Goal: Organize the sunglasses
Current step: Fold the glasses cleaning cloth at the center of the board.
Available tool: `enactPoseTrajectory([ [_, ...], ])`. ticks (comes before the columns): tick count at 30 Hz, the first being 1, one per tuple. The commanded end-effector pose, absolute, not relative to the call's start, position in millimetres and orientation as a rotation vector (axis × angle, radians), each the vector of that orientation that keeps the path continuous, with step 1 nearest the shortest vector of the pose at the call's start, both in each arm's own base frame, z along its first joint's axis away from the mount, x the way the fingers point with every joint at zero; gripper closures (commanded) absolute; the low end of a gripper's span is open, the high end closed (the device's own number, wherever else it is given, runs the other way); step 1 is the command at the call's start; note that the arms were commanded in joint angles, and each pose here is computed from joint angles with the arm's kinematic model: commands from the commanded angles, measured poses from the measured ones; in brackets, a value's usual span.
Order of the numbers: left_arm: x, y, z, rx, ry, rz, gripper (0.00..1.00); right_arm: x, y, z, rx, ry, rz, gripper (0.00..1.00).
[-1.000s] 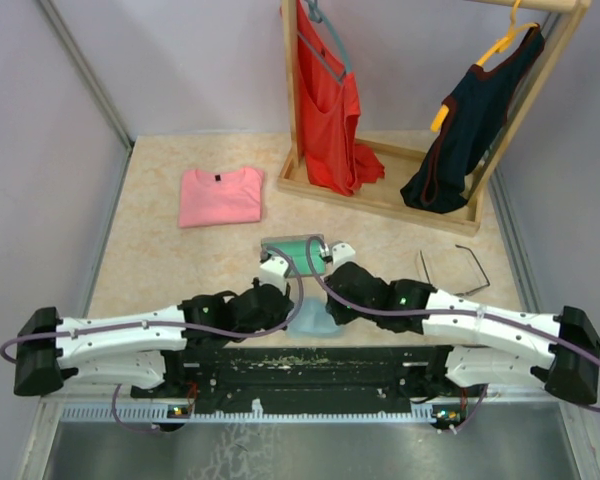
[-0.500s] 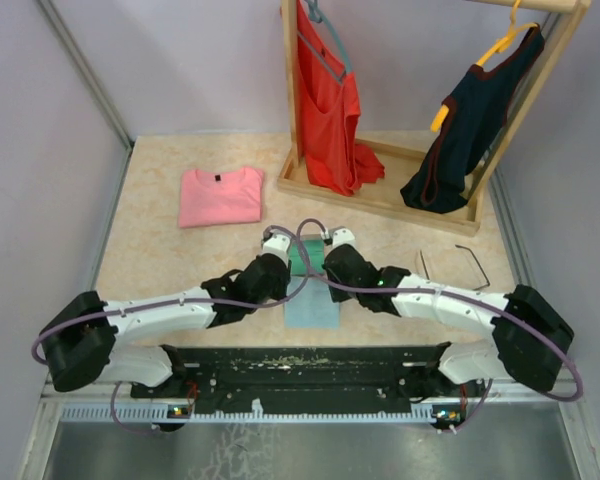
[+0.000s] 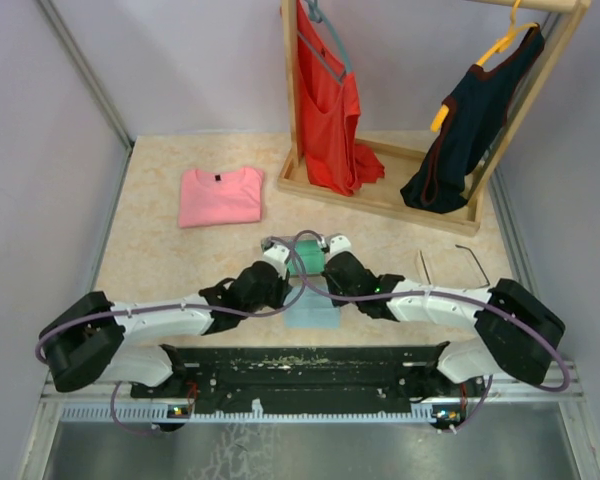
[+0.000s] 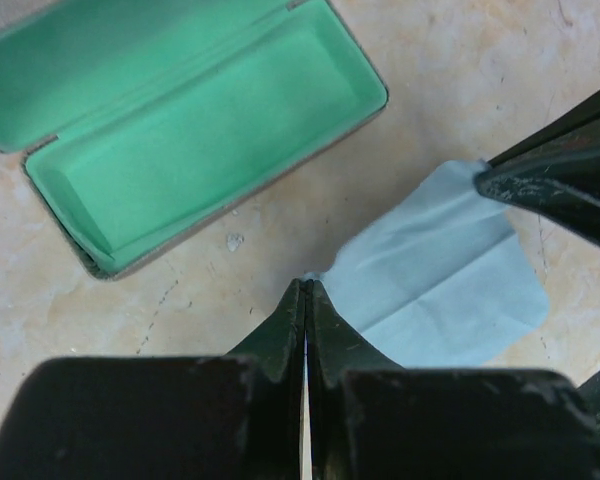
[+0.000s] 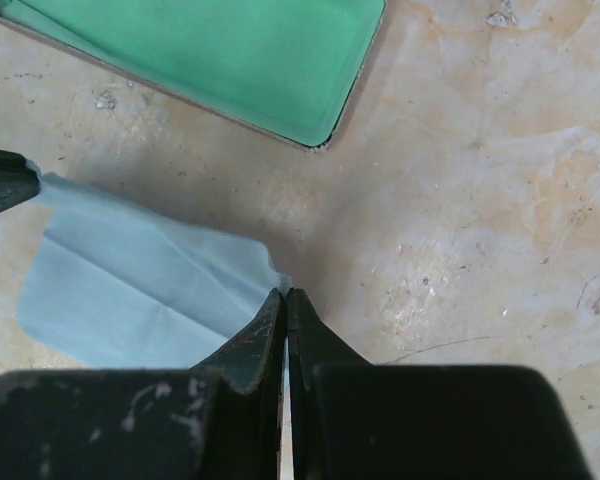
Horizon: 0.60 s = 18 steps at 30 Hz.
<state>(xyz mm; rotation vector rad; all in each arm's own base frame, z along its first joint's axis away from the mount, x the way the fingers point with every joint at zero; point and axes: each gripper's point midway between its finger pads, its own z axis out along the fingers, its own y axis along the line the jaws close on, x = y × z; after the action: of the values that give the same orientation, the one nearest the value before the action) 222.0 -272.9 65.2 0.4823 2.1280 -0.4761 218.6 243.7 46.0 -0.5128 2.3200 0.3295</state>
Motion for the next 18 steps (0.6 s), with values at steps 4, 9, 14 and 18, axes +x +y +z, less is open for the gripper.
enactPoseTrajectory([
  [4,212,-272,66,0.512,2.072,-0.563,1.0,224,250,63,-0.468,2.178,0.442,1.0],
  [9,210,-266,62,0.507,2.069,-0.56,1.0,222,247,62,-0.459,2.153,0.46,1.0],
  [14,205,-267,57,0.516,2.082,-0.581,1.0,212,256,56,-0.543,2.18,0.513,0.98],
  [18,204,-265,57,0.487,2.095,-0.586,1.0,204,263,52,-0.6,2.218,0.554,0.97],
])
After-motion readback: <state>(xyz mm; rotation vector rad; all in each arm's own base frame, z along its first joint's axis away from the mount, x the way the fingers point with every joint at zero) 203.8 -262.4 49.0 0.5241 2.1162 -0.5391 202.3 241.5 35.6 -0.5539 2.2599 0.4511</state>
